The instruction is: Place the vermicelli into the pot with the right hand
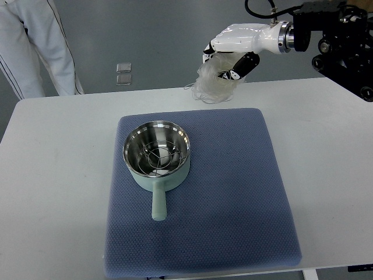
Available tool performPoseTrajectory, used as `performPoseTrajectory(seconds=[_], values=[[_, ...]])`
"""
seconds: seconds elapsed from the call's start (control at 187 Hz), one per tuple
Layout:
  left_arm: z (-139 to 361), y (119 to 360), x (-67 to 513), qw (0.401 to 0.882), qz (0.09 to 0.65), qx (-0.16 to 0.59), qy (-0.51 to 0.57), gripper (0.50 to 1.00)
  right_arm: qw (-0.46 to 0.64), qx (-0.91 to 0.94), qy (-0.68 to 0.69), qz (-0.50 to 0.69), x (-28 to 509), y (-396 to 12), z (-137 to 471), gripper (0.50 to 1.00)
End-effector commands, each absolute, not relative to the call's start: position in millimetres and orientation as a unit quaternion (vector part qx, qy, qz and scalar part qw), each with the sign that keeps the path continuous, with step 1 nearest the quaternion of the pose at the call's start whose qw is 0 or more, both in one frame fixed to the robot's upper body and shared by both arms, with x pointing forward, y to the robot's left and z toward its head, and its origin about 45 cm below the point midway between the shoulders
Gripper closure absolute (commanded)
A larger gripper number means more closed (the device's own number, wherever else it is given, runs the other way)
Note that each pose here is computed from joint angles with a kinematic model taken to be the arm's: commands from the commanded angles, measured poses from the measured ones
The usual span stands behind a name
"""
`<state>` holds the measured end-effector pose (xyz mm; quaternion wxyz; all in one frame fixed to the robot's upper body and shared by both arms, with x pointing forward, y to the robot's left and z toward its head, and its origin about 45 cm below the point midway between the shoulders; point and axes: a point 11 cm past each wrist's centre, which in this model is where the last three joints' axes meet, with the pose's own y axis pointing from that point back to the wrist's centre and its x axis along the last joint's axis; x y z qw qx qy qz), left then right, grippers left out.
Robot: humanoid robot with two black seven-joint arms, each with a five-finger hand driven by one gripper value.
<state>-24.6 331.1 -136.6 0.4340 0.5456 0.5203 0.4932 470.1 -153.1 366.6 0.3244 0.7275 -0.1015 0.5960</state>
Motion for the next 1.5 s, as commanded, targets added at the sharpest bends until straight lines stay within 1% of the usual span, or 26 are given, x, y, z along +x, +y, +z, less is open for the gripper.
performPoseTrajectory(seconds=[0.0, 0.139, 0.252, 0.354, 0.573, 0.873, 0.927, 1.007, 1.05, 1.077, 1.109, 1.13, 1.141, 1.146, 1.152, 1.157, 1.163, 1.168, 1.184, 1.195, 1.248, 1.254, 1.286, 1.398, 1.436, 1.495], values=[[-137, 331, -24, 0.435, 0.493, 0.546, 0.520, 0.500, 0.295, 0.735, -0.083, 0.605, 461, -122, 374, 1.000], [-137, 331, -25, 0.434, 0.493, 0.546, 0.520, 0.500, 0.264, 0.744, -0.063, 0.611, 449, -92, 372, 1.000], [-137, 331, -24, 0.435, 0.493, 0.546, 0.520, 0.500, 0.227, 0.762, -0.043, 0.605, 436, -57, 367, 1.000], [-137, 331, -24, 0.434, 0.494, 0.545, 0.520, 0.500, 0.214, 0.774, -0.032, 0.595, 427, -41, 352, 1.000], [-137, 331, -25, 0.434, 0.493, 0.546, 0.520, 0.500, 0.212, 0.804, -0.025, 0.555, 414, -33, 305, 1.000], [-137, 331, -26, 0.434, 0.493, 0.546, 0.521, 0.500, 0.217, 0.823, -0.032, 0.524, 407, -34, 265, 0.961], [-137, 331, -25, 0.434, 0.493, 0.546, 0.521, 0.500, 0.220, 0.822, -0.044, 0.524, 410, -36, 258, 0.920], [-137, 331, -25, 0.434, 0.493, 0.546, 0.520, 0.500, 0.219, 0.822, -0.046, 0.524, 409, -34, 254, 0.904], [-137, 331, -26, 0.433, 0.493, 0.546, 0.521, 0.500, 0.220, 0.821, -0.047, 0.524, 410, -35, 254, 0.879], [-137, 331, -26, 0.433, 0.493, 0.546, 0.521, 0.500, 0.221, 0.821, -0.048, 0.524, 410, -35, 254, 0.848], [-137, 331, -25, 0.434, 0.493, 0.546, 0.520, 0.500, 0.221, 0.821, -0.048, 0.524, 411, -36, 254, 0.836], [-137, 331, -26, 0.433, 0.493, 0.546, 0.521, 0.500, 0.222, 0.822, -0.049, 0.523, 411, -37, 253, 0.816], [-137, 331, -25, 0.434, 0.493, 0.546, 0.520, 0.500, 0.222, 0.822, -0.050, 0.522, 411, -38, 253, 0.787], [-137, 331, -25, 0.434, 0.493, 0.546, 0.520, 0.500, 0.222, 0.822, -0.050, 0.522, 411, -38, 253, 0.787], [-137, 331, -26, 0.434, 0.493, 0.546, 0.521, 0.500, 0.223, 0.822, -0.050, 0.522, 411, -39, 252, 0.771], [-137, 331, -26, 0.434, 0.493, 0.546, 0.521, 0.500, 0.223, 0.822, -0.050, 0.522, 411, -39, 252, 0.771], [-137, 331, -25, 0.434, 0.493, 0.545, 0.520, 0.500, 0.223, 0.822, -0.050, 0.522, 411, -39, 252, 0.752], [-137, 331, -25, 0.434, 0.493, 0.545, 0.520, 0.500, 0.223, 0.822, -0.050, 0.522, 411, -39, 252, 0.752], [-137, 331, -26, 0.433, 0.493, 0.546, 0.521, 0.500, 0.224, 0.823, -0.051, 0.520, 411, -40, 251, 0.726], [-137, 331, -26, 0.433, 0.493, 0.546, 0.521, 0.500, 0.224, 0.823, -0.051, 0.520, 411, -40, 251, 0.726], [-137, 331, -24, 0.434, 0.494, 0.545, 0.520, 0.500, 0.224, 0.825, -0.052, 0.517, 410, -41, 248, 0.685], [-137, 331, -25, 0.433, 0.493, 0.545, 0.521, 0.500, 0.223, 0.825, -0.053, 0.517, 411, -41, 249, 0.673], [-137, 331, -26, 0.433, 0.493, 0.546, 0.521, 0.500, 0.223, 0.825, -0.053, 0.517, 410, -41, 248, 0.648], [-137, 331, -24, 0.434, 0.494, 0.545, 0.520, 0.500, 0.221, 0.826, -0.055, 0.515, 411, -42, 249, 0.634], [-137, 331, -25, 0.434, 0.493, 0.546, 0.520, 0.500, 0.220, 0.826, -0.055, 0.515, 411, -42, 250, 0.605], [-137, 331, -25, 0.434, 0.493, 0.546, 0.520, 0.500, 0.219, 0.826, -0.055, 0.516, 411, -42, 252, 0.599]])
